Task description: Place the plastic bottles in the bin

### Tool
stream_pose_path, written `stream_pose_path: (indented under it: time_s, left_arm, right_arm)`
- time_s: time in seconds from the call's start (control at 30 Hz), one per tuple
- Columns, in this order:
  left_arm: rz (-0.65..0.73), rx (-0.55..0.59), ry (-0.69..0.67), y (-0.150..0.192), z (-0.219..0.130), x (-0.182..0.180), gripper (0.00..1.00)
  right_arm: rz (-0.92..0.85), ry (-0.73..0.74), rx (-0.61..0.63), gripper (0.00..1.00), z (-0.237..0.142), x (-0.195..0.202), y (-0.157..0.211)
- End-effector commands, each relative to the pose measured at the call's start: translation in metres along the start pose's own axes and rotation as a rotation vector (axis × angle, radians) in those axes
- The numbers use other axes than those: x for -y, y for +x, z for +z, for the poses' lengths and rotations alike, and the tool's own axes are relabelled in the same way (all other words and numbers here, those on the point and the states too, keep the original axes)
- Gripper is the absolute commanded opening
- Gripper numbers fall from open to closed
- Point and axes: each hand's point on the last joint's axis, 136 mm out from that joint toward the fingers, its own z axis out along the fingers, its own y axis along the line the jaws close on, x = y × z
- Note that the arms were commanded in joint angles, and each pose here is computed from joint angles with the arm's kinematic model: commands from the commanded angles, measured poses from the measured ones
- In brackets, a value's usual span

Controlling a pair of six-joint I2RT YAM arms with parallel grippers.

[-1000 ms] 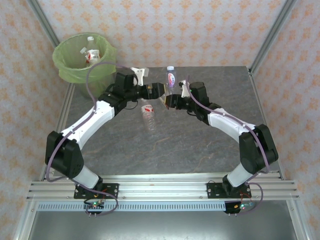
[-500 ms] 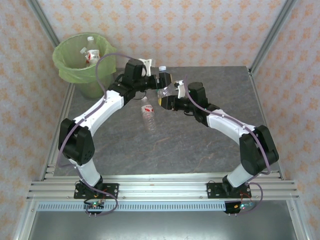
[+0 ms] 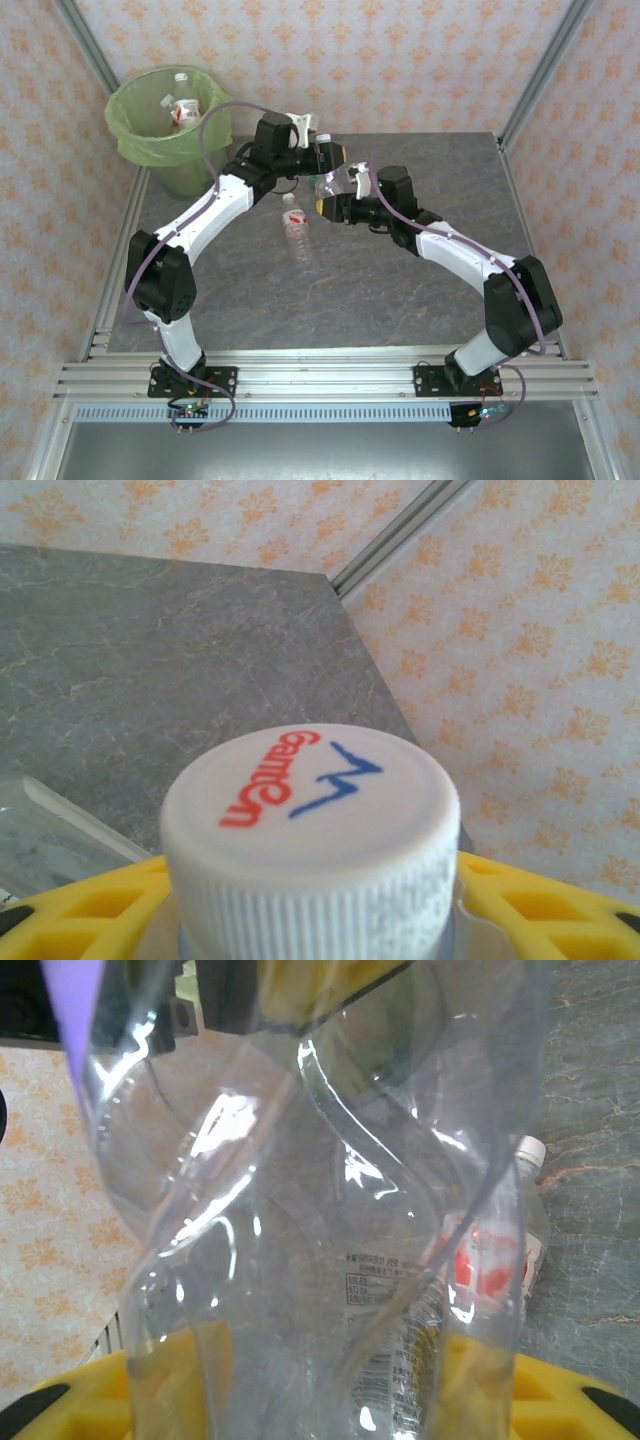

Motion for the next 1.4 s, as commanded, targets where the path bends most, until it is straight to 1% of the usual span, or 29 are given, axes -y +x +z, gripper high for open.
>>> stream_pose_path:
  time_s: [0.0, 0.17, 0.4, 0.47, 0.5, 0.53, 0.73, 0.9, 1.07, 1.2, 1.3, 1.37]
  left_arm:
    - [0.012, -0.008, -0.028, 0.000, -0.005, -0.002, 0.51]
    - [0.013, -0.002, -0.038, -0.003, -0.007, -0.003, 0.48]
    - [0.014, 0.007, -0.059, -0.004, -0.009, -0.005, 0.48]
    - [0.013, 0.009, -0.067, -0.005, -0.009, -0.007, 0.48]
    - [0.013, 0.014, -0.071, -0.006, -0.010, -0.007, 0.48]
    - [0.012, 0.015, -0.076, -0.006, -0.010, -0.008, 0.47]
    - [0.003, 0.032, -0.109, -0.010, -0.015, -0.017, 0.47]
    - [-0.010, 0.054, -0.144, -0.016, -0.024, -0.029, 0.47]
    - [-0.028, 0.070, -0.174, -0.018, -0.034, -0.042, 0.46]
    - [-0.031, 0.083, -0.191, -0.020, -0.042, -0.048, 0.46]
    - [-0.026, 0.092, -0.210, -0.020, -0.050, -0.050, 0.46]
    - [-0.019, 0.106, -0.229, -0.022, -0.058, -0.052, 0.46]
  right_arm:
    - [-0.050, -0.048, 0.045, 0.47, -0.005, -0.018, -0.013]
    - [-0.023, -0.034, 0.050, 0.61, -0.005, -0.014, -0.012]
    - [-0.016, -0.006, 0.049, 0.74, -0.006, -0.009, -0.009]
    - [-0.024, 0.000, 0.044, 0.82, -0.006, -0.008, -0.008]
    - [-0.031, 0.002, 0.039, 0.89, -0.007, -0.008, -0.007]
    - [-0.040, 0.005, 0.035, 0.99, -0.007, -0.009, -0.006]
    - [-0.104, 0.094, 0.021, 0.99, -0.019, -0.001, -0.003]
    - [-0.174, 0.196, 0.053, 0.99, -0.036, 0.007, -0.006]
    - [-0.219, 0.315, 0.135, 0.99, -0.056, 0.017, -0.018]
    - [-0.205, 0.394, 0.216, 0.99, -0.071, 0.023, -0.030]
    - [-0.193, 0.442, 0.302, 0.99, -0.082, 0.028, -0.041]
    - [-0.179, 0.482, 0.381, 0.99, -0.092, 0.033, -0.048]
